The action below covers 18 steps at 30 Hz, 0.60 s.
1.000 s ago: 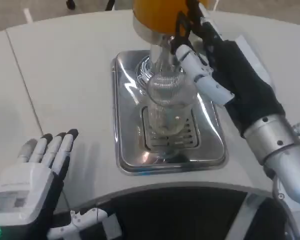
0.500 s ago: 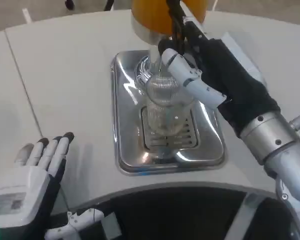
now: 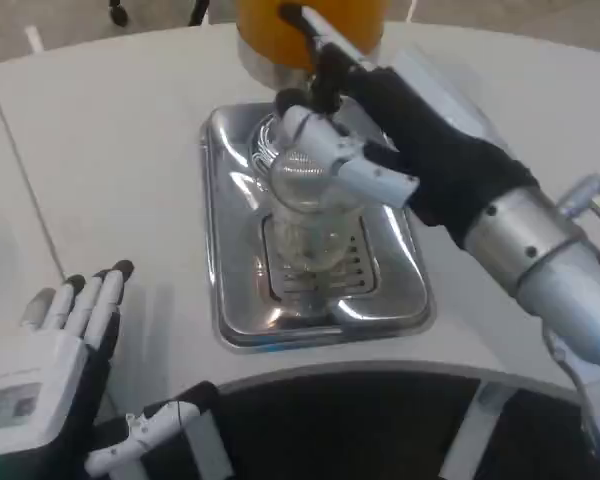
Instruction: Grasp the cup under the faucet to collect the drink, then remove the cup.
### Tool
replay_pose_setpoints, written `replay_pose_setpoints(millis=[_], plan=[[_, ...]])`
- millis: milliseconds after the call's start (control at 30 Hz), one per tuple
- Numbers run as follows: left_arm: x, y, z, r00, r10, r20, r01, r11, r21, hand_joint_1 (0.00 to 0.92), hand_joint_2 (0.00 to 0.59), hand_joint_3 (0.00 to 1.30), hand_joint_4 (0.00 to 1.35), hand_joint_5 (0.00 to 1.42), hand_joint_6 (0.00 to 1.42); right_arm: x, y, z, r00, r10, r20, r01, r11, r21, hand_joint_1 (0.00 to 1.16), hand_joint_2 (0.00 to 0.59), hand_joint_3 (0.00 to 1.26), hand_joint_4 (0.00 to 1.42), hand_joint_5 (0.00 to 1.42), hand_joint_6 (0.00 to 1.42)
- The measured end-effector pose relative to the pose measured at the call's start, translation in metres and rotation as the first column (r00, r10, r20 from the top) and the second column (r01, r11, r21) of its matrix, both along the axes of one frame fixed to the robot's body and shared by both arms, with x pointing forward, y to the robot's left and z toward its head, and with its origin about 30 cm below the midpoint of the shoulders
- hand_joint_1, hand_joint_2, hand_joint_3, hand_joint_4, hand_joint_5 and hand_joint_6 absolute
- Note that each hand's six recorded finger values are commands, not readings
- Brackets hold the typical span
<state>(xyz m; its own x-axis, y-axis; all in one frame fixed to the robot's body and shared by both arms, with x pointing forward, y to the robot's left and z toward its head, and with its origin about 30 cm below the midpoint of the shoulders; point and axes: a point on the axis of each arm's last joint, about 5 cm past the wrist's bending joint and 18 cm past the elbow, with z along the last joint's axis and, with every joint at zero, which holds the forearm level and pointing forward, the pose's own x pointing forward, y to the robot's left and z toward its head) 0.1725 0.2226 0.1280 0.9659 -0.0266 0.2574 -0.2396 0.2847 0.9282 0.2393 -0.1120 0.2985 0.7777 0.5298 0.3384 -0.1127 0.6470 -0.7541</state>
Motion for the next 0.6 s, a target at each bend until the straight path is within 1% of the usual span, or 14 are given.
replay_pose_setpoints(millis=[67, 100, 167, 200, 233, 300, 433, 533, 600], plan=[[0.001, -0.001, 0.0, 1.0, 0.003, 0.006, -0.003, 1.0, -0.006, 0.0, 0.127, 0.0, 0.0, 0.0, 0.0, 0.0, 0.0024, 0.0024, 0.9998, -0.006, 0.021, 0.008, 0.998, -0.054, 0.17, 0.545, 0.06, 0.0, 0.03, 0.08], [0.002, -0.001, 0.001, 1.0, 0.007, 0.009, -0.006, 1.0, -0.009, 0.0, 0.121, 0.0, 0.0, 0.0, 0.0, 0.0, 0.0039, 0.0043, 0.9992, -0.014, 0.038, 0.017, 0.996, -0.087, 0.16, 0.545, 0.06, 0.0, 0.03, 0.08], [0.004, -0.002, 0.002, 1.0, 0.01, 0.016, -0.01, 1.0, -0.014, 0.0, 0.119, 0.0, 0.0, 0.0, 0.0, 0.0, 0.0051, 0.0079, 0.9984, -0.022, 0.053, 0.029, 0.991, -0.13, 0.15, 0.544, 0.07, 0.0, 0.04, 0.09], [0.005, -0.003, 0.002, 1.0, 0.014, 0.02, -0.013, 1.0, -0.019, 0.0, 0.118, 0.0, 0.0, 0.0, 0.0, 0.0, 0.0061, 0.0105, 0.9974, -0.032, 0.064, 0.042, 0.986, -0.161, 0.15, 0.544, 0.07, 0.0, 0.05, 0.09], [0.006, -0.004, 0.003, 1.0, 0.017, 0.025, -0.016, 1.0, -0.02, 0.0, 0.117, 0.0, 0.0, 0.0, 0.0, -0.001, 0.0068, 0.0122, 0.9967, -0.036, 0.073, 0.049, 0.982, -0.181, 0.15, 0.544, 0.07, 0.0, 0.05, 0.09], [0.008, -0.005, 0.004, 0.999, 0.03, 0.032, -0.029, 0.999, -0.024, 0.0, 0.108, 0.0, 0.0, 0.0, 0.0, -0.001, 0.0072, 0.0127, 0.9954, -0.045, 0.085, 0.061, 0.979, -0.192, 0.15, 0.544, 0.07, 0.0, 0.05, 0.09], [0.013, -0.009, 0.006, 0.998, 0.038, 0.049, -0.036, 0.999, -0.041, 0.0, 0.089, 0.0, 0.0, 0.0, 0.0, -0.002, 0.0085, 0.0161, 0.9954, -0.039, 0.087, 0.058, 0.973, -0.222, 0.14, 0.547, 0.07, 0.0, 0.05, 0.09], [0.019, -0.013, 0.009, 0.997, 0.033, 0.066, -0.03, 0.998, -0.052, 0.078, 0.081, 0.0, 0.0, 0.0, 0.0, -0.001, 0.0098, 0.0192, 0.9942, -0.046, 0.097, 0.069, 0.965, -0.251, 0.14, 0.552, 0.08, 0.0, 0.05, 0.09], [0.024, -0.017, 0.01, 0.997, 0.026, 0.072, -0.022, 0.998, -0.065, 0.126, 0.077, 0.0, 0.0, 0.0, 0.0, 0.0, 0.0103, 0.0218, 0.9946, -0.043, 0.094, 0.066, 0.962, -0.263, 0.14, 0.554, 0.08, 0.0, 0.05, 0.1]])
